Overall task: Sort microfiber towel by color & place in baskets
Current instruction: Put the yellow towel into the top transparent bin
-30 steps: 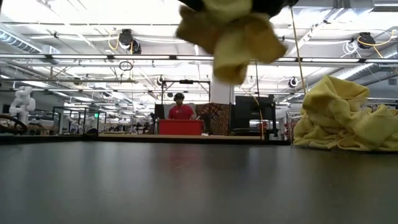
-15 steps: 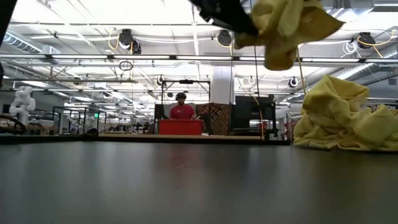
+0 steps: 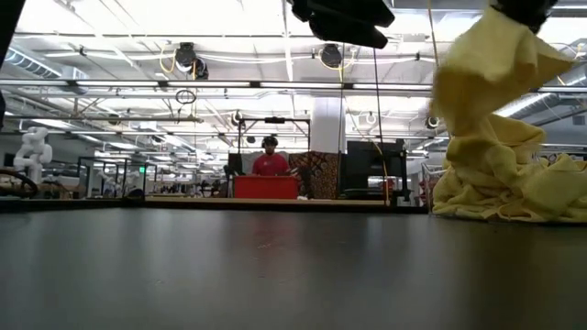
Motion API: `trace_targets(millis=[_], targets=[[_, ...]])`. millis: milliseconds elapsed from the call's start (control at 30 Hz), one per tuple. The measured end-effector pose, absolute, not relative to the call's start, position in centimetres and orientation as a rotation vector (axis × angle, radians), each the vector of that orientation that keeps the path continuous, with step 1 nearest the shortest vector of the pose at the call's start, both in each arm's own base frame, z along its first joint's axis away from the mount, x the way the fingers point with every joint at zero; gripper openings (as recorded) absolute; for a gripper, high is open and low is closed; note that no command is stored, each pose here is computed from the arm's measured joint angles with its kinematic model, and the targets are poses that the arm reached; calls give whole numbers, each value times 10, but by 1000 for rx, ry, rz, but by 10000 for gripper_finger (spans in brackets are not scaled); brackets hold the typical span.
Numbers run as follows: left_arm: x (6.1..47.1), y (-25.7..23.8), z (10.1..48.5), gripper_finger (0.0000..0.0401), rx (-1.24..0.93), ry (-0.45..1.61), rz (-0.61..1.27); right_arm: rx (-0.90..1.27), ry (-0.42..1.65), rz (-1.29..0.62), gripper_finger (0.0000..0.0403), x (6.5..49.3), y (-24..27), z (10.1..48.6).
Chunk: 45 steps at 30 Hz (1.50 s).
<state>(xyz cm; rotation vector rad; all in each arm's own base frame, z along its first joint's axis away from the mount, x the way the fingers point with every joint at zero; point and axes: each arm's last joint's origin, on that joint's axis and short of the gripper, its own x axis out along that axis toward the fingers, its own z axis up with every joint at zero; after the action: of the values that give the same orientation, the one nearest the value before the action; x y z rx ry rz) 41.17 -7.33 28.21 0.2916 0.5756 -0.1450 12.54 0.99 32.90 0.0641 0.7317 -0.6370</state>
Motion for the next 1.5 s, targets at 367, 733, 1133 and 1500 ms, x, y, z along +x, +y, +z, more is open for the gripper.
trace_targets(millis=[367, 733, 1133, 1500], targets=[[403, -93, 266, 338, 289, 621, -264, 76, 781, -954, 0, 88, -3, 322], [400, -94, 253, 338, 272, 637, -262, 86, 504, -1172, 0, 62, -15, 334], [399, -93, 248, 338, 266, 635, -260, 150, 707, -1099, 0, 60, -18, 325], [402, -94, 251, 338, 265, 595, -258, 187, 899, -1036, 0, 80, -14, 269]])
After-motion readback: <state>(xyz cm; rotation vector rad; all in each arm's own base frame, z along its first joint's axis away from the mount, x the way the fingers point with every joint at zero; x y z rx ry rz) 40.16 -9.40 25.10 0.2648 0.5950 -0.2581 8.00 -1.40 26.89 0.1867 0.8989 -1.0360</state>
